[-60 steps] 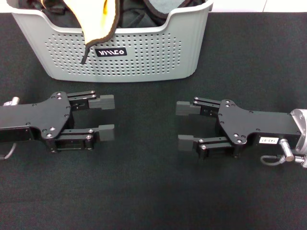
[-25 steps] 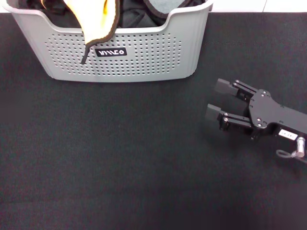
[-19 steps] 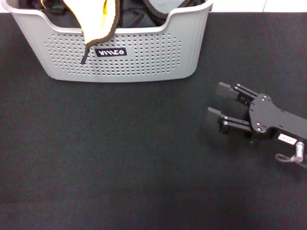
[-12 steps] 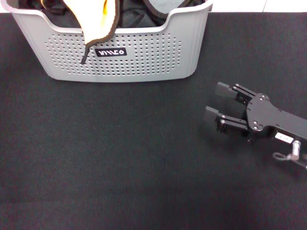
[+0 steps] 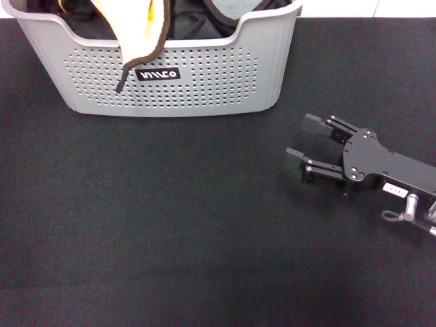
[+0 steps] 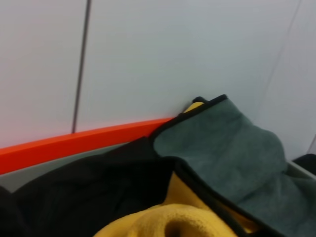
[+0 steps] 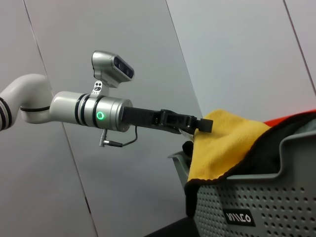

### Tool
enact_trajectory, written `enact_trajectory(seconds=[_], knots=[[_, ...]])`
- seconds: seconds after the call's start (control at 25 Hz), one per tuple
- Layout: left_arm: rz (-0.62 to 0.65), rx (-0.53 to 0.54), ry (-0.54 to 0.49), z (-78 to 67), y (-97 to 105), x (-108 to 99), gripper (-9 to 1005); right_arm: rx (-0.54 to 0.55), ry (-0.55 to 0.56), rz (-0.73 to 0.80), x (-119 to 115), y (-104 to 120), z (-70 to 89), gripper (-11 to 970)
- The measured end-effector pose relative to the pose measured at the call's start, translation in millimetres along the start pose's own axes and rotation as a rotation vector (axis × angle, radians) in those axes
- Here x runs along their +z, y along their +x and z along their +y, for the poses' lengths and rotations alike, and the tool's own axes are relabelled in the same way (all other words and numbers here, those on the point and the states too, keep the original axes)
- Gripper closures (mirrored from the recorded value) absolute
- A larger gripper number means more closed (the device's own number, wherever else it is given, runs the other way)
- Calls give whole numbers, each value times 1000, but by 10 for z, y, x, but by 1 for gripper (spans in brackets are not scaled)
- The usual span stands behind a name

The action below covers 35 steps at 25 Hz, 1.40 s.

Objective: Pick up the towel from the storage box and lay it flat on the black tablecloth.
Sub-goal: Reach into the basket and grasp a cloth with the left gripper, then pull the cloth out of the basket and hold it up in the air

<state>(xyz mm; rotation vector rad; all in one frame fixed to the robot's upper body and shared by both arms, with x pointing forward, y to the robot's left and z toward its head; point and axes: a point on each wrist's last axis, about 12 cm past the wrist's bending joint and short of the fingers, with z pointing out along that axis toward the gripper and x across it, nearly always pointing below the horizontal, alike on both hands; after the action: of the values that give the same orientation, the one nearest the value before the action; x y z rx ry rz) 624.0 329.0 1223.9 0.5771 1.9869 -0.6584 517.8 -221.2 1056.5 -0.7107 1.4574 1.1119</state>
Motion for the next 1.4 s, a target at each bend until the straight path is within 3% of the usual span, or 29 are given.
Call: enact_trajectory(seconds=[0.48,0.68,0.88,0.96,1.08,1.4], knots=[[-37,-3,28,-25,-38,-20,409,2,15,-2,-27,54,34,90],[-69,-14,42,-44,-38,-19,654,12,23,-4,-56,86,59,90],[-132,-25,85,-90,-76,-70,855,9,26,-8,-77,103,77,91],[-153,-24,107,-107,-95,-101,892,8,26,-9,-79,106,81,91],[-238,-6,179,-174,-139,-207,947,8,20,-15,-76,100,90,91],[-502,156,570,-508,-358,-772,966,-42,16,-56,-95,47,94,93]])
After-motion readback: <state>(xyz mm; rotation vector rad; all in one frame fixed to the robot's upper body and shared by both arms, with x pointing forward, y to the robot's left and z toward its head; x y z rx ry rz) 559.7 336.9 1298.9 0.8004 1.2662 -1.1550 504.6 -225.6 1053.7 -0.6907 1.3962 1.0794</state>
